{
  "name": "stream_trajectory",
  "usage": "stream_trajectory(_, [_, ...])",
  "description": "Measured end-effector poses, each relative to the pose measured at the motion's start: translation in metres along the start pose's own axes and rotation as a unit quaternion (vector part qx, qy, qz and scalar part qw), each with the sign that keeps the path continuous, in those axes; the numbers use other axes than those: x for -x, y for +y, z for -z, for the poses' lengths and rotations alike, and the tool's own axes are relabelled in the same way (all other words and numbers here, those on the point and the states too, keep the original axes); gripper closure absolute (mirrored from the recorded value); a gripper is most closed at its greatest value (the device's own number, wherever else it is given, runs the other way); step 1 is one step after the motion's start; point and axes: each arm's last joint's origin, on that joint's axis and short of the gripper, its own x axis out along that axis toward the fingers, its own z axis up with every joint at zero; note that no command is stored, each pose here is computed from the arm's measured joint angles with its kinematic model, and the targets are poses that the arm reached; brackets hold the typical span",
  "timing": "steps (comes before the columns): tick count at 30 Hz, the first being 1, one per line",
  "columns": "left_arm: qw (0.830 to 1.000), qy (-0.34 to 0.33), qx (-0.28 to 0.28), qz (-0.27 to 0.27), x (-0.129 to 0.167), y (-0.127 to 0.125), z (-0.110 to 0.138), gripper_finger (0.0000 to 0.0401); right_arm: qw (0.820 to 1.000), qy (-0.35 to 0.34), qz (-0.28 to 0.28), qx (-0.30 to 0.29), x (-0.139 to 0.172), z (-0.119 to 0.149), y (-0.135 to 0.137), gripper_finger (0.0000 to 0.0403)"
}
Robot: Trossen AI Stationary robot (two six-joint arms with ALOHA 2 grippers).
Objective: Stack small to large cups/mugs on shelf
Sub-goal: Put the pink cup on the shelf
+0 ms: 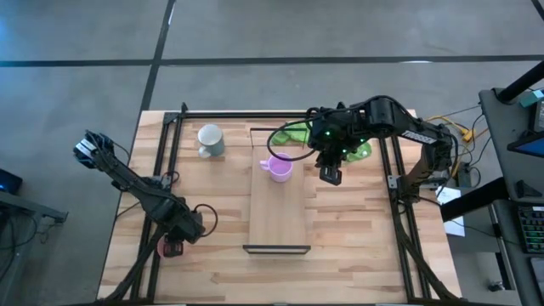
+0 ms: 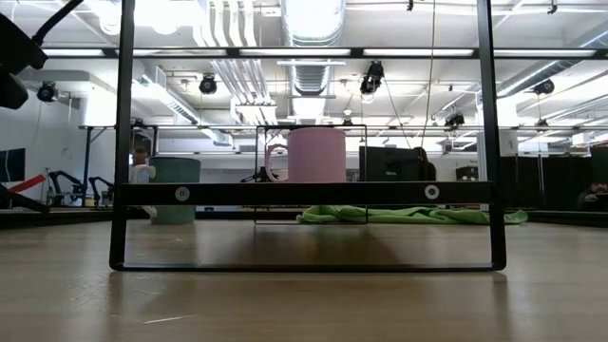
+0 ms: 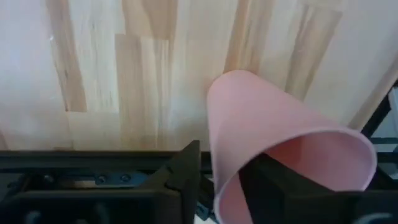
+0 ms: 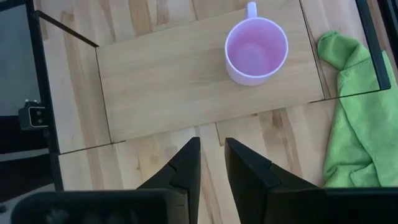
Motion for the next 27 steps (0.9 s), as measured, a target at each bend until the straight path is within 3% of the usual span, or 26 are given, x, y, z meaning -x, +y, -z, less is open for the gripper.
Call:
stream_trajectory(4, [1.000, 0.001, 0.000, 0.017, 0.006, -0.003, -0.001, 0.0388, 1.000, 0.000, 0.000, -0.009, 0.000, 0.000, 0.000, 0.0332])
stream_trajectory(14, [0.991, -0.088, 0.071, 0.074, 0.063, -0.013, -0.020, 0.0400, 1.000, -0.002, 0.000, -0.010, 0.000, 0.000, 0.000, 0.0337])
stream_trajectory(22, [0.980, -0.114, 0.163, -0.024, 0.109, 0.025, -0.023, 0.0401, 1.000, -0.002, -0.001, -0.010, 0.000, 0.000, 0.000, 0.0339])
stream_trajectory(27, [0.976, -0.145, 0.163, -0.023, 0.131, 0.042, -0.047, 0.0401, 1.000, -0.002, -0.001, -0.026, 0.000, 0.000, 0.000, 0.0340])
